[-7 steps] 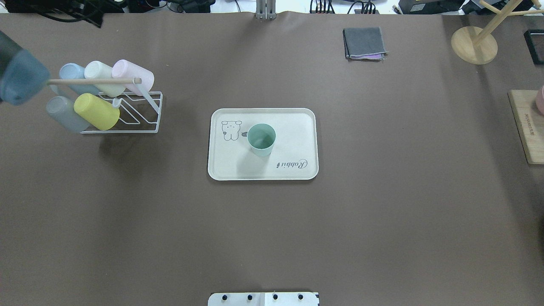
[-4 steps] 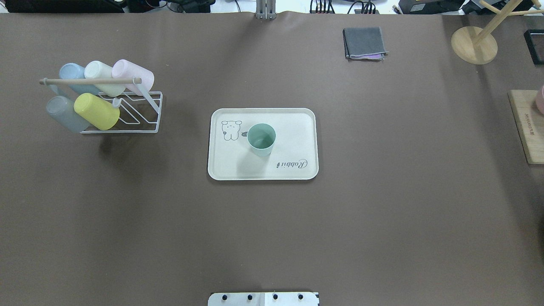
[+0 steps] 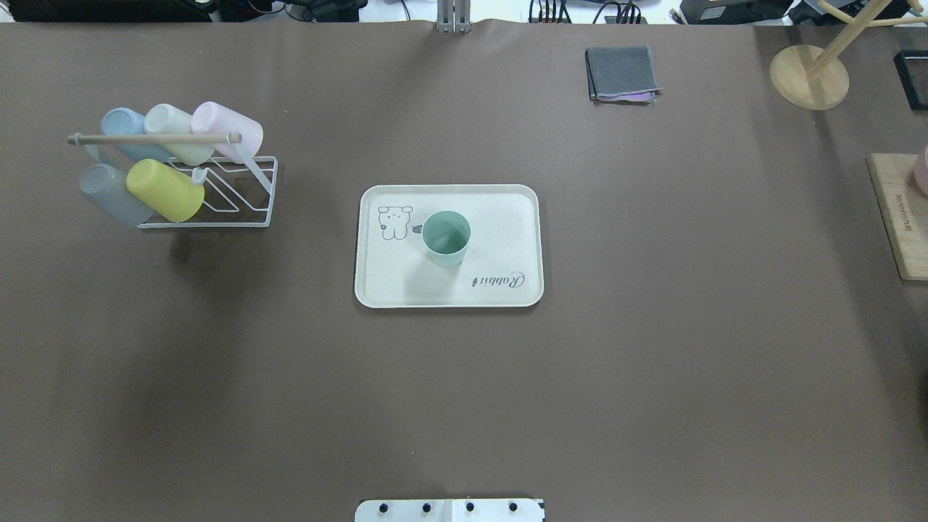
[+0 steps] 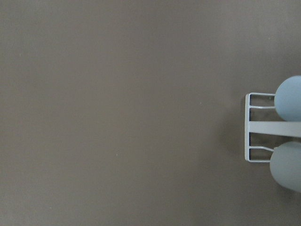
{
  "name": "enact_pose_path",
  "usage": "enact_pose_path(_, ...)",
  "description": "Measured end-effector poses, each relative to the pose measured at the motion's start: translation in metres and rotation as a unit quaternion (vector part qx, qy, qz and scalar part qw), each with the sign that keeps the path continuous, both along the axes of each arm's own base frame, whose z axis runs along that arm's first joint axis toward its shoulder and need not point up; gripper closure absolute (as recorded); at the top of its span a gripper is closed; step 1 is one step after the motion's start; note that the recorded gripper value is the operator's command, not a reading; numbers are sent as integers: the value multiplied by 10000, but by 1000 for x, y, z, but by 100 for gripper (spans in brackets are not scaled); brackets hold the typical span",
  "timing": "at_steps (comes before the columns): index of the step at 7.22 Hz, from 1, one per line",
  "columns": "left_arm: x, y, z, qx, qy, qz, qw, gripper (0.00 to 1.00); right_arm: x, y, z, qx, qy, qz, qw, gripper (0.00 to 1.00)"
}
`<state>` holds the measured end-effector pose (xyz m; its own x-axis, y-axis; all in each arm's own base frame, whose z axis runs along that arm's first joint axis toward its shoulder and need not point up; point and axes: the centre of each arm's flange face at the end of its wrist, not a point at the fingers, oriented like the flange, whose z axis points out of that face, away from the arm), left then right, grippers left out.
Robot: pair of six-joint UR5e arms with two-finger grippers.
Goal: Pick up and place green cup on tray
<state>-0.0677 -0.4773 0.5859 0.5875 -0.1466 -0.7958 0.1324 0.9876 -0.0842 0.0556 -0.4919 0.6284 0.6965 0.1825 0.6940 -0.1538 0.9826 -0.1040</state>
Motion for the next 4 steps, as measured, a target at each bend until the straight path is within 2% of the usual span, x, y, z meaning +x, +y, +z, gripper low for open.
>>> enact_pose_path(1, -16, 26, 17, -128, 19, -147, 9998, 2, 0, 0, -1, 7, 3, 1, 10000, 0)
enact_pose_path(2, -24, 40, 23, -92, -53, -145, 9998, 2, 0, 0, -1, 9, 5, 2, 10000, 0)
enact_pose_path(4, -29, 49, 26, 122, -306, 6, 9995, 2, 0, 1, 0, 2, 6, 3, 10000, 0)
